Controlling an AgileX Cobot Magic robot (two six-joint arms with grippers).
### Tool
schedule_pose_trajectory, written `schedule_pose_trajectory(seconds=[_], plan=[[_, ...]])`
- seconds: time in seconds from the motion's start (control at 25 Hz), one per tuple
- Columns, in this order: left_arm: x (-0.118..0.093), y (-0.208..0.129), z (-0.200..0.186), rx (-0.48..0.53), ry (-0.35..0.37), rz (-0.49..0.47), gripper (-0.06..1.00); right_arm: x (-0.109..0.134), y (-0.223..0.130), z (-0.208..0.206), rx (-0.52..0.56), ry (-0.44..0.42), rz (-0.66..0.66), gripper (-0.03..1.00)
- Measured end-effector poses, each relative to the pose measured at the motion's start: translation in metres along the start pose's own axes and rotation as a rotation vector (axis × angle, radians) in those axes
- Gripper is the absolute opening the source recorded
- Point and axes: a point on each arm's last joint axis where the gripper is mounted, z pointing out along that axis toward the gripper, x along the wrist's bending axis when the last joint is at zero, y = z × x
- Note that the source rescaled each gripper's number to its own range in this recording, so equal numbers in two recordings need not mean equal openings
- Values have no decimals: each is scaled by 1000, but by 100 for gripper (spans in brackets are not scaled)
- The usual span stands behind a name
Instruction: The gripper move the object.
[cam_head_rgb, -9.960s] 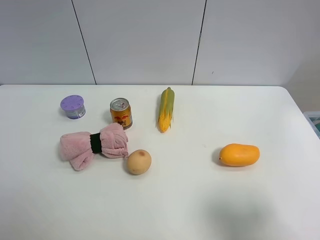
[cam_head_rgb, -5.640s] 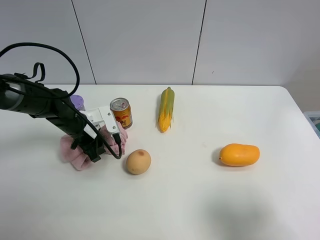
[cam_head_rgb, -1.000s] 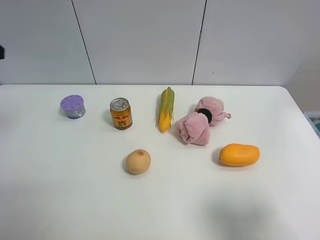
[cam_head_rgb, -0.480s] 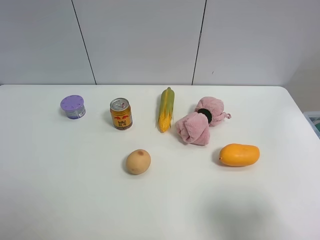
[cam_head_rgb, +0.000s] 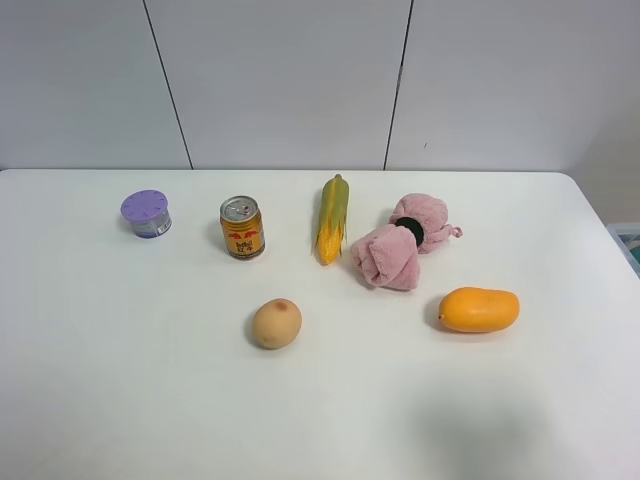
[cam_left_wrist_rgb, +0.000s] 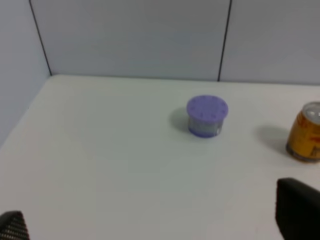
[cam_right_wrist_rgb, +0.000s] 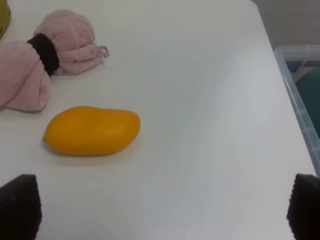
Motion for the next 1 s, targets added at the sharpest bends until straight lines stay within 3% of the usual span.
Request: schedule_pose_trajectory(seconds=[0.32,1.0], plan=[[0,-15,4,130,6,-3,99,0,0,0,0,0,0,100],[0,-18,7,135,3,28,99,0,0,0,0,0,0,100]])
